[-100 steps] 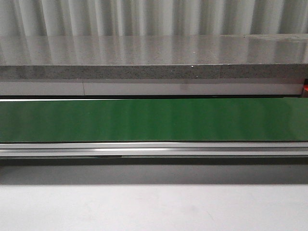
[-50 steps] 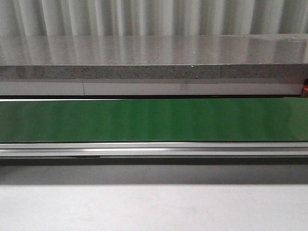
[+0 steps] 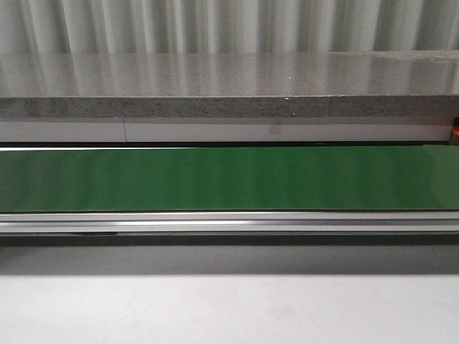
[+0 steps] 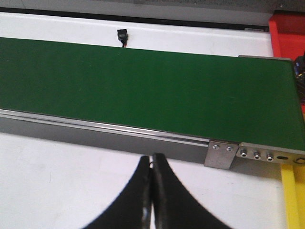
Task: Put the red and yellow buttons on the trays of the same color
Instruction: 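Lower the red button onto the belt's start and open the left gripper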
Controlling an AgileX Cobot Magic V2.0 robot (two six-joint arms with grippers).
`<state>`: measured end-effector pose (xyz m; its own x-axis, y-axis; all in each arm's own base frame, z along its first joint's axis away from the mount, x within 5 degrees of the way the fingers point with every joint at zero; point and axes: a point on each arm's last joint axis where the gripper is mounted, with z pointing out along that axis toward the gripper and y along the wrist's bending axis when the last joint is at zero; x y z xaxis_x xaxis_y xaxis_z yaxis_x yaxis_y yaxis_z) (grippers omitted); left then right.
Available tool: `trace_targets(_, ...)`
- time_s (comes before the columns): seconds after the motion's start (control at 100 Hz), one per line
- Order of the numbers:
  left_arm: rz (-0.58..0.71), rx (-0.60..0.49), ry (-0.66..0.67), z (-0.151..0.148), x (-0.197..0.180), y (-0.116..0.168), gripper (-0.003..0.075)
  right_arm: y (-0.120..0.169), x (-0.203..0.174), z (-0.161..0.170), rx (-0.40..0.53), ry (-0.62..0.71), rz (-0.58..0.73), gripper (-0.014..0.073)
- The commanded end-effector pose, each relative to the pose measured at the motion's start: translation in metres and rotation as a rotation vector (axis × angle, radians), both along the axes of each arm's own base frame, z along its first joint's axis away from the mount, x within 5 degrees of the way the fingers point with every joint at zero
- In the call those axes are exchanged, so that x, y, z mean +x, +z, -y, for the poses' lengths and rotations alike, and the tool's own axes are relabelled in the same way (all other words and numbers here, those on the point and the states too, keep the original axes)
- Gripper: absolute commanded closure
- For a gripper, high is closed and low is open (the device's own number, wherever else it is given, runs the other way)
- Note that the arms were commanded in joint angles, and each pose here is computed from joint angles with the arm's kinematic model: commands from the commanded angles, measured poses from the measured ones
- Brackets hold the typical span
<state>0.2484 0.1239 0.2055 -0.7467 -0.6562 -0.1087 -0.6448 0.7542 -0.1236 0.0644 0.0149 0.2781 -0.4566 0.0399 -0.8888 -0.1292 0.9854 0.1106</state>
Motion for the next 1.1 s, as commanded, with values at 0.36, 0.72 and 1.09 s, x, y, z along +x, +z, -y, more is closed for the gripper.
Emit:
trace_targets(0.36, 0.101, 0.045, -0.019, -0.003, 0.006, 0.034, 0.0563, 0.012, 0.002, 0.001, 0.0, -0.007, 0.077, 0.0662)
trace_targets(0.72, 0.249, 0.105, -0.125, 0.001, 0.017, 0.125, 0.0563, 0.012, 0.002, 0.001, 0.0, -0.007, 0.077, 0.0662)
trace_targets(1.09, 0.272, 0.083, -0.352, 0.058, 0.046, 0.132, 0.0563, 0.012, 0.002, 0.001, 0.0, -0.007, 0.077, 0.0662)
